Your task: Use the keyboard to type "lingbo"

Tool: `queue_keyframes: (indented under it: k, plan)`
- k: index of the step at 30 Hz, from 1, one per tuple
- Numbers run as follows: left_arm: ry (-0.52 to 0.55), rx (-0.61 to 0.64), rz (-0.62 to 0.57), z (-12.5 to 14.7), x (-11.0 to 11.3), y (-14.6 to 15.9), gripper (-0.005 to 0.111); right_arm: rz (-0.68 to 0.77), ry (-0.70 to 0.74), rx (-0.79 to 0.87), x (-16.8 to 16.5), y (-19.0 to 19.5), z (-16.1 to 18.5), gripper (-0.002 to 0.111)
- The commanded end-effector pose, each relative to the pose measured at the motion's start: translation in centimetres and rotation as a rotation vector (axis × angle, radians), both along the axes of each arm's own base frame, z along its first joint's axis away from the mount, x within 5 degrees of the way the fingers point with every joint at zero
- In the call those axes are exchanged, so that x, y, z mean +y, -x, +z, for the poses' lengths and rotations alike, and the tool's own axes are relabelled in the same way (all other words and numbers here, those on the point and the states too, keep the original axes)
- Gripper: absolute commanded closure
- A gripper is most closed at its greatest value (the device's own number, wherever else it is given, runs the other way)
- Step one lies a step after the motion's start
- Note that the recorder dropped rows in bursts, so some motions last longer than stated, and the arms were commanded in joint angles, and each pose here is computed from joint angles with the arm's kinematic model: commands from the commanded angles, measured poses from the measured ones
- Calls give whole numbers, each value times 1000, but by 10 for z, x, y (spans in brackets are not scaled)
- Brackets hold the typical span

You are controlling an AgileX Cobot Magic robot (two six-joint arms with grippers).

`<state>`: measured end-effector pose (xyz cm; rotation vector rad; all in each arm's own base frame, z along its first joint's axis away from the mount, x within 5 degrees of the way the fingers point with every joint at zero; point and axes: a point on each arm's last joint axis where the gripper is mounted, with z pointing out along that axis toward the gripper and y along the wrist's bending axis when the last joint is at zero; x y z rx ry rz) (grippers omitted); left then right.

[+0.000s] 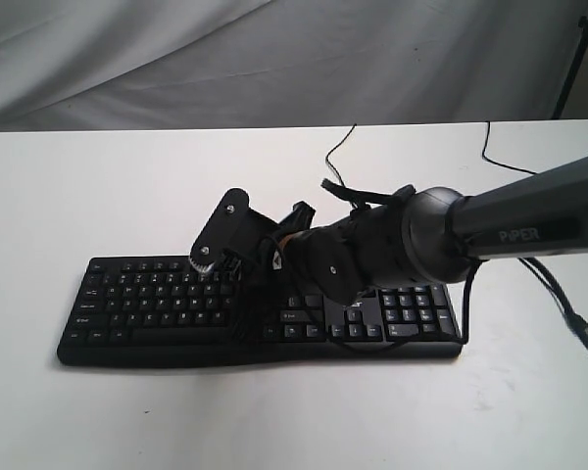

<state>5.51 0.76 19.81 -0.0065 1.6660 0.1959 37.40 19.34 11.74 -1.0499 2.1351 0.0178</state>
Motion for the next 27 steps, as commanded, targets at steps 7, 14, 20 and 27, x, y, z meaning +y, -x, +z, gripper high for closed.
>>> queue_keyframes:
  k: [7, 14, 20, 27]
  plan:
    - [4, 4, -4, -2, 0, 0, 106, -3, 3, 7, 1, -2, -11, 108]
    - [4, 4, -4, -2, 0, 0, 106, -3, 3, 7, 1, -2, -11, 108]
    - [4, 4, -4, -2, 0, 0, 106, -3, -20, -37, 2, -2, 10, 108]
    - [4, 4, -4, -2, 0, 0, 106, 6, -46, -99, -2, 5, 47, 108]
